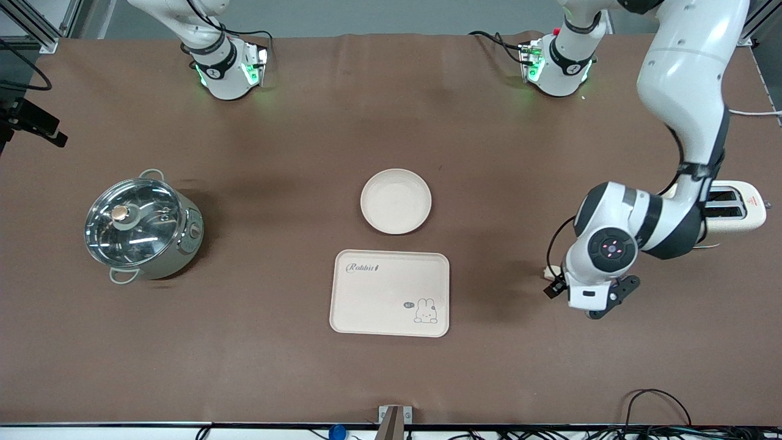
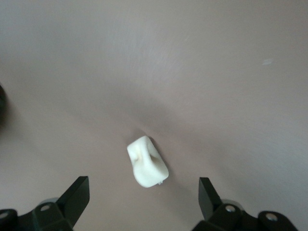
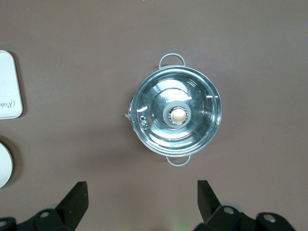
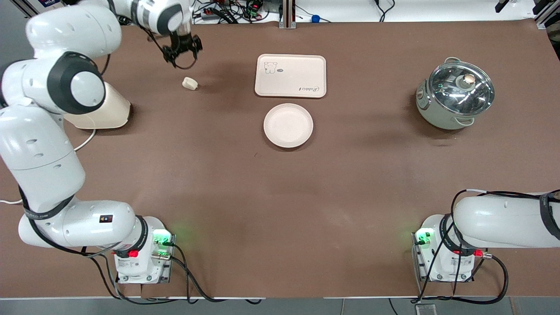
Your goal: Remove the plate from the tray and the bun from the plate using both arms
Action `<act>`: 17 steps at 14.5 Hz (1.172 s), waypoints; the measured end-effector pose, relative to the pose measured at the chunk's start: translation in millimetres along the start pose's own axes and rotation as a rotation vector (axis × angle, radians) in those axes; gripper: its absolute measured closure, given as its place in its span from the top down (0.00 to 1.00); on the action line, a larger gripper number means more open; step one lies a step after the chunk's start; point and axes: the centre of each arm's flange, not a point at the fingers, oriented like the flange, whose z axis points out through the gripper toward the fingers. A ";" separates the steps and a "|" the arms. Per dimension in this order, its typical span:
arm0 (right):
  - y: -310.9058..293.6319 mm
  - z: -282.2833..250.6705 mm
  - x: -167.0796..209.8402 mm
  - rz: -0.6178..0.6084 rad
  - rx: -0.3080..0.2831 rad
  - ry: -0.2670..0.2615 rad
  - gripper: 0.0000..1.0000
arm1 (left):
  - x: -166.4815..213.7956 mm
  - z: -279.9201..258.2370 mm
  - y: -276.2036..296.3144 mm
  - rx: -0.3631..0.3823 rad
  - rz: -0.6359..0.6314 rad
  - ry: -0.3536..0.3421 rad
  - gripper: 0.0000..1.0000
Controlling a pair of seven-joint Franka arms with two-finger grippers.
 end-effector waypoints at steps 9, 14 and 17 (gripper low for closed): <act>-9.6 3.0 0.4 -0.008 0.000 -0.001 1.00 | -0.1 -232.3 -124.0 -0.074 0.438 0.086 1.00; -8.8 4.3 -0.8 -0.006 0.000 -0.013 1.00 | -26.6 -293.6 -179.4 -0.139 0.562 0.042 1.00; -8.6 4.2 -0.6 -0.005 0.000 -0.011 1.00 | -59.6 -315.1 -180.6 -0.166 0.596 0.040 1.00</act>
